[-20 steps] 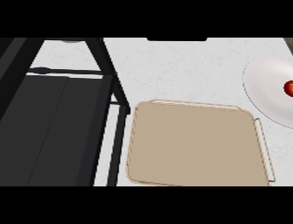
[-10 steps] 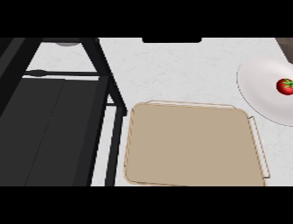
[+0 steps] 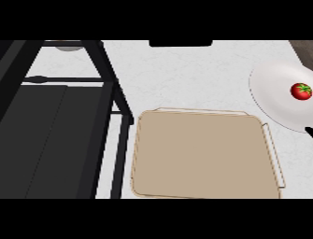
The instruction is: Pick the tomato from the tray and place it in the plate
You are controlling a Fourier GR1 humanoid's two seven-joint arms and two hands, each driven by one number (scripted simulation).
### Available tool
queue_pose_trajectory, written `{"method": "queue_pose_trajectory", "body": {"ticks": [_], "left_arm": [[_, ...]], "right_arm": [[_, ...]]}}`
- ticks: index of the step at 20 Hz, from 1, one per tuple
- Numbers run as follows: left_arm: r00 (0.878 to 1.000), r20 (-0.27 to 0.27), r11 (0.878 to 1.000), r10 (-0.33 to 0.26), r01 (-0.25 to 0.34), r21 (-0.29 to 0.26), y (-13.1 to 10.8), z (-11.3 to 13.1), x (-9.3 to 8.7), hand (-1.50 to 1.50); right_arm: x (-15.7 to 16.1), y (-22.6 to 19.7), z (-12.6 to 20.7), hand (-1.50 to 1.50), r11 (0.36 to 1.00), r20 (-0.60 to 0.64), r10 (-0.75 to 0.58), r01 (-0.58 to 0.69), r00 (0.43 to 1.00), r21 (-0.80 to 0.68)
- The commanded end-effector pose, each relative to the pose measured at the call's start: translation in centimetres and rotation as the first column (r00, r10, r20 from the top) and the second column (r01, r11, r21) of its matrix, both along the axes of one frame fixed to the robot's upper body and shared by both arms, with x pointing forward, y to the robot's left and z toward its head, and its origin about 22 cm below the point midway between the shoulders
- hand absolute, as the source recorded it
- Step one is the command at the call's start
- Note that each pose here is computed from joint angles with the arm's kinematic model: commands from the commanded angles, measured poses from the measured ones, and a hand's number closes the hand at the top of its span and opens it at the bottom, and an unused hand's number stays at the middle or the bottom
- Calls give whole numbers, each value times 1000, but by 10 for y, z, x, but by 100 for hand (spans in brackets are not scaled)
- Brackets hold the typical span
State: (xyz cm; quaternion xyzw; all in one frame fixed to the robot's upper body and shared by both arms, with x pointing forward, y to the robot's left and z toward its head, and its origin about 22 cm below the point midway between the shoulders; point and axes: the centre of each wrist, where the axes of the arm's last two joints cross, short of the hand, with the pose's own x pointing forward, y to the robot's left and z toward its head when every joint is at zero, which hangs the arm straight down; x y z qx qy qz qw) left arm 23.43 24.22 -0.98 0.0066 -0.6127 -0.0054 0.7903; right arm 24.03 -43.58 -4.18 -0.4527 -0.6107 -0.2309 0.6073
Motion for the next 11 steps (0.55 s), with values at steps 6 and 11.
{"method": "queue_pose_trajectory", "body": {"ticks": [6,11], "left_arm": [[992,-125,1000,0,-2,-16,10,-15,7,0],[991,-132,1000,3,-4,-9,15,-24,-6,0]], "right_arm": [[-46,20,-1,-150,999,-102,26,-27,995,-17],[-58,49,-6,-150,1000,-89,23,-23,996,2]]}}
